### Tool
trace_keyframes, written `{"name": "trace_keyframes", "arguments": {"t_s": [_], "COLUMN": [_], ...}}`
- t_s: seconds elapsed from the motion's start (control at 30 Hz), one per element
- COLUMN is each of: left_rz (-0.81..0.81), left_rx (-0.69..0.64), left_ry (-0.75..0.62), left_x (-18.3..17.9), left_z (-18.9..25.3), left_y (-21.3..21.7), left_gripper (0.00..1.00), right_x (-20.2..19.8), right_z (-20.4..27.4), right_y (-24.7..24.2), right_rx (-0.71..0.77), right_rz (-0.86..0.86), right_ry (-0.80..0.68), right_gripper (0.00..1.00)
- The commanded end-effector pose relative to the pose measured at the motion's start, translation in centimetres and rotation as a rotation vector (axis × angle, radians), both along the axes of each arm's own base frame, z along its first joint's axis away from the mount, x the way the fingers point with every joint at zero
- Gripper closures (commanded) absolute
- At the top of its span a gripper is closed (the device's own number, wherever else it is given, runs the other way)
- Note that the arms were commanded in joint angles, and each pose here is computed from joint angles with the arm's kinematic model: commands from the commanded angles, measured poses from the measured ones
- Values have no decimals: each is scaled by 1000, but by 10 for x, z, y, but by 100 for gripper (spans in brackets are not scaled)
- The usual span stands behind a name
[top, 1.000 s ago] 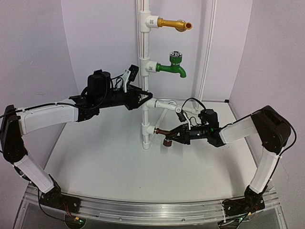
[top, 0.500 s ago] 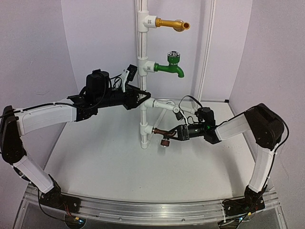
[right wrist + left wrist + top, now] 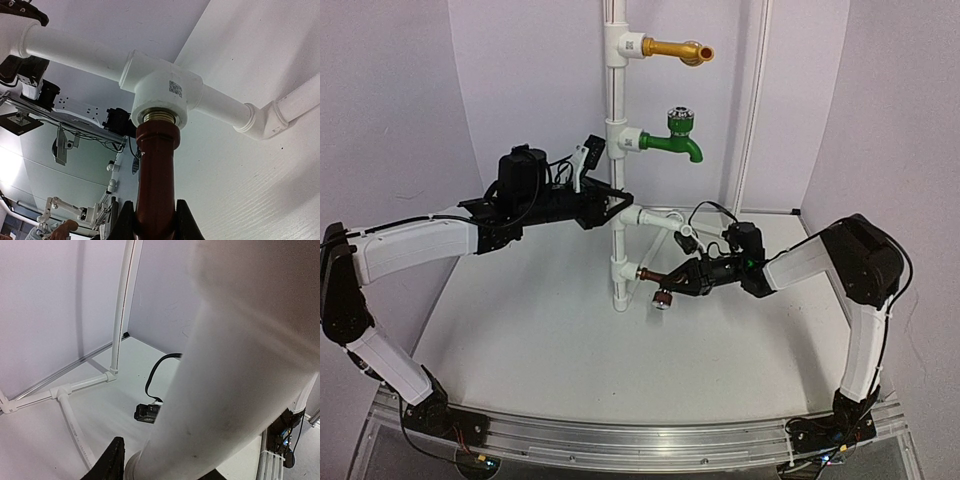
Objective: Install the water faucets
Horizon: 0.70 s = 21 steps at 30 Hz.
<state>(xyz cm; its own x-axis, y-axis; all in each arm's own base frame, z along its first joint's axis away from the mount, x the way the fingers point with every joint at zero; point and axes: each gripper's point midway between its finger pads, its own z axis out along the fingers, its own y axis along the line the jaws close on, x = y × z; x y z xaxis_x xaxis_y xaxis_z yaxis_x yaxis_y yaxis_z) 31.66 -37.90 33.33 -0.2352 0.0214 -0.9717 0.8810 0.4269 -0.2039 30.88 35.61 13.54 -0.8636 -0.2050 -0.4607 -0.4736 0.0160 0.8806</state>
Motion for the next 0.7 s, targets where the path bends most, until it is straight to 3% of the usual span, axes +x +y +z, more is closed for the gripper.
{"name": "trace_keyframes", "arguments": {"t_s": [0.0, 0.5, 0.67], "left_rz": [-161, -154, -151], "left_rx": [-66, -70, -69], "left_ry": [91, 94, 93], "left_x": [-46, -47, -47], "left_z": [14, 14, 14], "left_y": [-16, -14, -14], "left_gripper": [100, 100, 100], "right_x": [14, 16, 16], "right_z": [27, 22, 24], "right_y": [21, 24, 24], "right_rx": [55, 36, 38], "right_rz": [-13, 20, 20], "right_ry": [-45, 100, 96], "right_gripper": [100, 100, 84]}}
